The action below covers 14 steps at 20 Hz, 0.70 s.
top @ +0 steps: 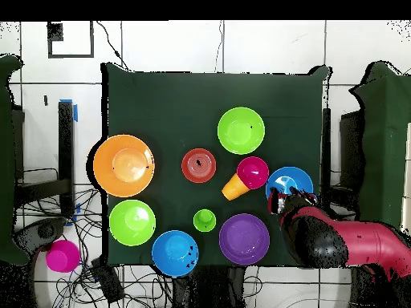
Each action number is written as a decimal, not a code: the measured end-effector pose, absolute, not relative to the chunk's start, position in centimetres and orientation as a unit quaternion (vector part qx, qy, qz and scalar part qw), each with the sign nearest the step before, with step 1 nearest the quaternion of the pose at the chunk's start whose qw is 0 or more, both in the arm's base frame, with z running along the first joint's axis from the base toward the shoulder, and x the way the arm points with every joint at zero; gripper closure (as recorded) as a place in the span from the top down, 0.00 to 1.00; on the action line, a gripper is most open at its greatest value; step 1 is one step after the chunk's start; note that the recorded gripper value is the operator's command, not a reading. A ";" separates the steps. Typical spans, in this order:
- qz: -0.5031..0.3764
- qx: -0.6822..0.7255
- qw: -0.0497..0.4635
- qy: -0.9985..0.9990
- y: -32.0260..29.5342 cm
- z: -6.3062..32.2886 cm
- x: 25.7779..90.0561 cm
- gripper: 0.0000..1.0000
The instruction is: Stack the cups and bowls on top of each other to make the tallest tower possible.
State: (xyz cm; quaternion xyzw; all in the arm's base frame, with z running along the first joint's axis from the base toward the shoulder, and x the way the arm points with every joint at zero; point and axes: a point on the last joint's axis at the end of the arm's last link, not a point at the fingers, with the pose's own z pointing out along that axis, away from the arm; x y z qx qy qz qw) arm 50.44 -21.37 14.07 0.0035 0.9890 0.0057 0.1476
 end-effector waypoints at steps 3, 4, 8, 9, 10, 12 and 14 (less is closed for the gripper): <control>0.016 -0.001 0.150 0.988 -19.9 14.9 50.8 1.00; 0.018 -0.002 0.152 0.988 -19.5 15.2 51.0 1.00; 0.018 -0.004 0.155 0.988 -18.8 16.2 51.8 1.00; 0.018 -0.002 0.155 0.988 -18.7 16.5 51.9 1.00; 0.018 0.000 0.154 0.988 -18.6 16.9 52.1 1.00; 0.016 0.001 0.150 0.989 -18.5 17.3 52.3 1.00; 0.013 -0.002 0.141 0.990 -18.2 17.6 52.3 1.00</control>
